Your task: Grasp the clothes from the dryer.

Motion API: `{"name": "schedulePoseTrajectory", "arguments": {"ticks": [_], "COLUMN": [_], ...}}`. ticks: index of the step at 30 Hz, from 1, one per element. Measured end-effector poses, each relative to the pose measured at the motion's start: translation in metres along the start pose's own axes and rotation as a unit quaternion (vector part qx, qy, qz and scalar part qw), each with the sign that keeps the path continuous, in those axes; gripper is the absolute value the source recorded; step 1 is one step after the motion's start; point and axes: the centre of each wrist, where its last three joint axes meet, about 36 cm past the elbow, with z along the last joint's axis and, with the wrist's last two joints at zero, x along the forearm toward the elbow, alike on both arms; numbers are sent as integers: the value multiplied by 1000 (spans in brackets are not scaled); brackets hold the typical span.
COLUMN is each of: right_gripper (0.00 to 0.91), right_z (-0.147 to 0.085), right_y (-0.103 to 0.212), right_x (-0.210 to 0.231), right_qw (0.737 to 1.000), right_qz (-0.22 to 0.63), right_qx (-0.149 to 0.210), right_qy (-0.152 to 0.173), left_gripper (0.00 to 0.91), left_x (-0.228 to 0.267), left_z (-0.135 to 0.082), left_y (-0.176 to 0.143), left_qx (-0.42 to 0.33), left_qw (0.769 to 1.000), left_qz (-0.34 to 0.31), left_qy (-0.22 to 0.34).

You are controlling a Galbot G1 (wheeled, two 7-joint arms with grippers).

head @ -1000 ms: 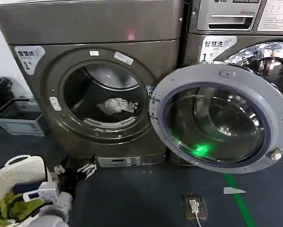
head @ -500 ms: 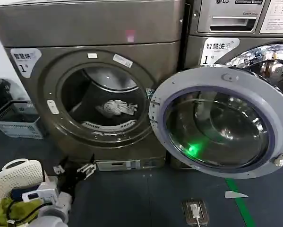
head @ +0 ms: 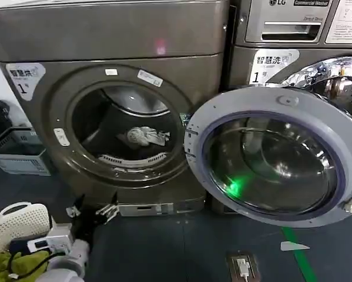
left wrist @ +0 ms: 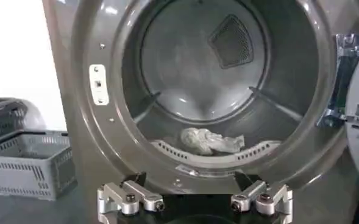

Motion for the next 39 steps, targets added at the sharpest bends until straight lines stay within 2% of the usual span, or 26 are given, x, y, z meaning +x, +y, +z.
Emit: {"name": "schedulePoseTrajectory", "arguments": {"ticks": [39], "right_gripper": [907], "right_z": [1], "right_y": [-4], "right_x": [1], "right_qw": [1000], "right_qz": [3], "right_qx": [2], "right_qy": [1], "left_gripper": [907], "left_x": [-3], "left_z": [7], "left_y": [-4], "left_qx": [-15], "left_qw": [1000], "left_qz": [4], "left_qy": [14]}}
